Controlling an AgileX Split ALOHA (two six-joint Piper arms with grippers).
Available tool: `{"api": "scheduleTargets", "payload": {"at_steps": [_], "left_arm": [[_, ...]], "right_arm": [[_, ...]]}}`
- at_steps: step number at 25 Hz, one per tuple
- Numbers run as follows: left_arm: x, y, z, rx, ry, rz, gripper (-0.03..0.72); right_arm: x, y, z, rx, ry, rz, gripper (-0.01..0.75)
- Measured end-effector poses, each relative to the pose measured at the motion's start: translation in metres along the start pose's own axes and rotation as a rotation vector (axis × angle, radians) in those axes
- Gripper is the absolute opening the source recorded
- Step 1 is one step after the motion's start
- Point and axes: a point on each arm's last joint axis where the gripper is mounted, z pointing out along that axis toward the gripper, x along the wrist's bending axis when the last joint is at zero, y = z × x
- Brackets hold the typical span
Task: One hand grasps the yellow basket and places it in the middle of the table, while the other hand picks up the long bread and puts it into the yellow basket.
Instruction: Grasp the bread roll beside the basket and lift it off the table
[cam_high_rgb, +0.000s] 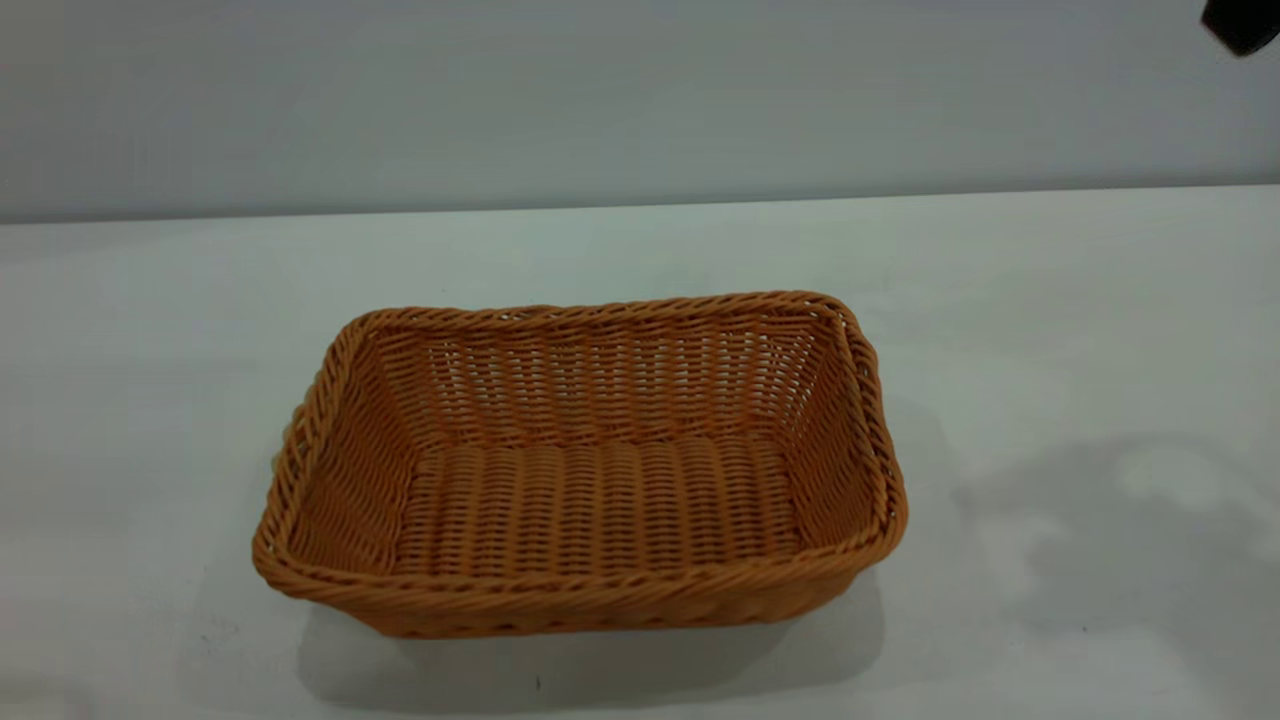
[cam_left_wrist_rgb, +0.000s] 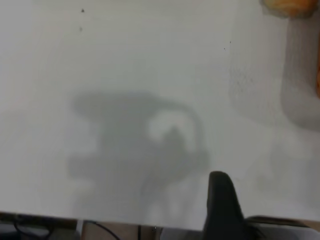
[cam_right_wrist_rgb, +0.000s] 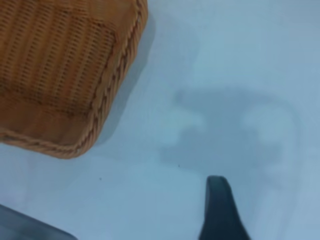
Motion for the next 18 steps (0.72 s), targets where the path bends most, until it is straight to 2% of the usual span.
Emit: {"api": "scheduleTargets", "payload": {"at_steps": [3,7,14,18], "left_arm": [[-0.004,0.026,0.017,0.01,0.0,0.005,0.515],[-0.011,0.058,0.047,0.036,-0.025,0.028,0.515],[-0.029,0.105,0.116,0.116,-0.147,0.117,0.513],[-0.037,0.116,0.158,0.159,-0.229,0.16,0.491]], "right_arm": [[0.001,-0.004,-0.004,-0.002,-0.005,0.003,0.532],[0.001,-0.017,0.007,0.047,-0.002,0.007,0.532],[0.001,-0.022,0.013,0.059,-0.002,0.01,0.532],[0.001,-0.023,0.013,0.059,-0.003,0.008,0.532]]}}
